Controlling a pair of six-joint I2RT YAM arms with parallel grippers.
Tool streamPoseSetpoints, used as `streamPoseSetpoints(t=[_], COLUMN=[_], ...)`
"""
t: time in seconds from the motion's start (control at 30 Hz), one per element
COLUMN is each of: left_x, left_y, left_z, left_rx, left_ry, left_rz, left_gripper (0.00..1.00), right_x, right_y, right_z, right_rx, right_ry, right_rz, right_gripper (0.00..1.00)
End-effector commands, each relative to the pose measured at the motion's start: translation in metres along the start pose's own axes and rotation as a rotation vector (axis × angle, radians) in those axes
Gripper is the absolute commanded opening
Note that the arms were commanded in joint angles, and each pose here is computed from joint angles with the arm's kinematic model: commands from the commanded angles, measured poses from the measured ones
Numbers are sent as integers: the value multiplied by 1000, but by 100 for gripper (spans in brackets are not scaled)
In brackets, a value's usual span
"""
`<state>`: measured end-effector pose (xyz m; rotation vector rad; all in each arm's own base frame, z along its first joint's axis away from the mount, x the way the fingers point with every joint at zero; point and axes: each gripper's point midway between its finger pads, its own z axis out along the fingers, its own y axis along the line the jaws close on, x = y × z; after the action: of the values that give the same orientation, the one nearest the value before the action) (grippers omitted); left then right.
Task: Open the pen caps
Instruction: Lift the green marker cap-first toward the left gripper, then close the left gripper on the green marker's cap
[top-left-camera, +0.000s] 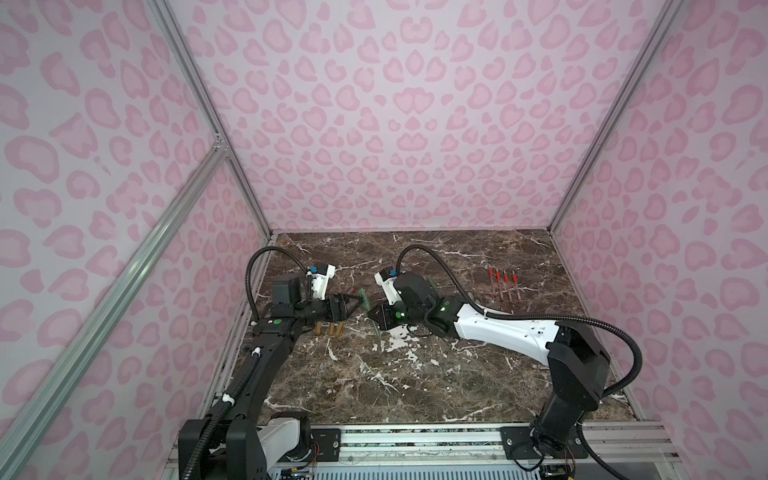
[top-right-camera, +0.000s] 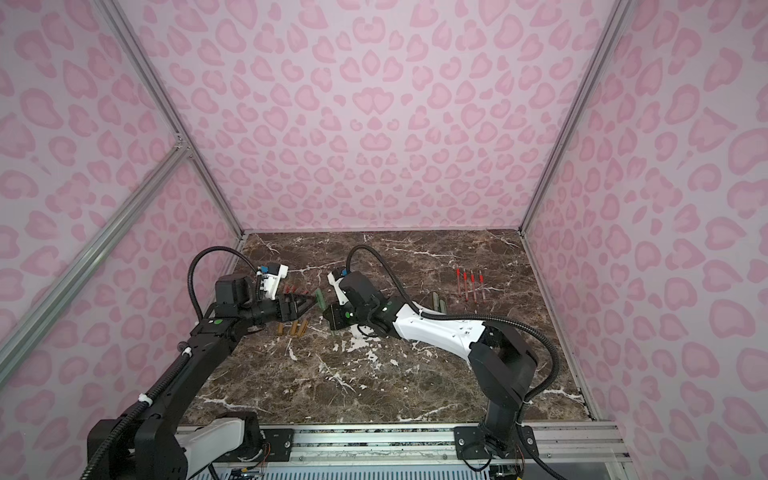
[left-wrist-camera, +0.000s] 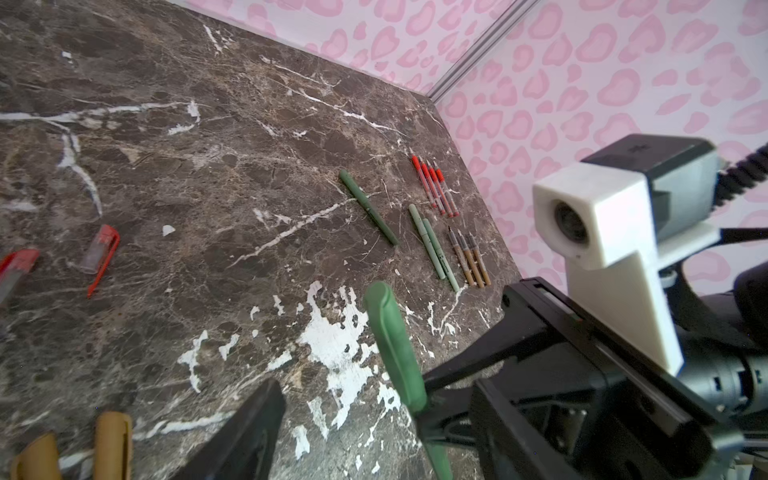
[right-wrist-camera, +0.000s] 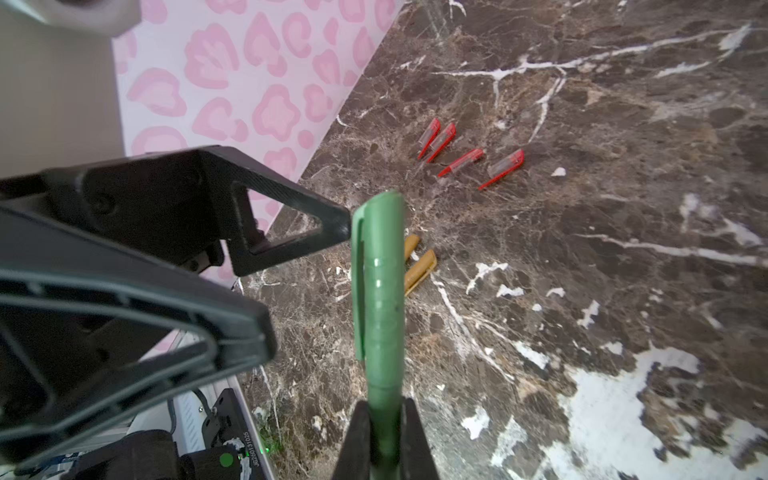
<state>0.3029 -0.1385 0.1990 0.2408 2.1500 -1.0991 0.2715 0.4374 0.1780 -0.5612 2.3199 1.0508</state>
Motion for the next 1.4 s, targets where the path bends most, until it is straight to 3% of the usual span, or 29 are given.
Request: streamPoseSetpoints(t=[0.0,0.23,0.33,0.5,0.63,0.83,0.93,1.23,1.37], left_x=[-4,-10,-13,-13,-15,-19,-24,-25,-34], left_y=[-10,-12,-12,-9,-11,-10,-12,-10,-7], left_z=[4,5,4,4,2,0,-3,-5,-11], left_rx=[55,65,59,43,44,45,46,51,24], left_ry=[-11,-27,-26,-39,-37,-52,-66,-81,-101], left_rz=[20,0,-17,-14,-21,-31,-39,-46,-55], left_gripper=[69,52,38,4,4,4,4,4,4], right_x=[-4,-2,-1,-1,-3,1,4,10,23], right_y=[12,19,18,26,27,24,25,20,11], right_z=[7,10,12,10,8,15,17,23,28], right_rx=[-52,-65,-55,-67,-67,-56,-66,-57,-35], right_ry=[-17,-4,5,-6,-11,-4,0,18,55], right_rz=[-13,-16,-7,-43,-35,-41,-37,-48,-45], right_gripper=[4,4,4,3,5,25,28,0,0])
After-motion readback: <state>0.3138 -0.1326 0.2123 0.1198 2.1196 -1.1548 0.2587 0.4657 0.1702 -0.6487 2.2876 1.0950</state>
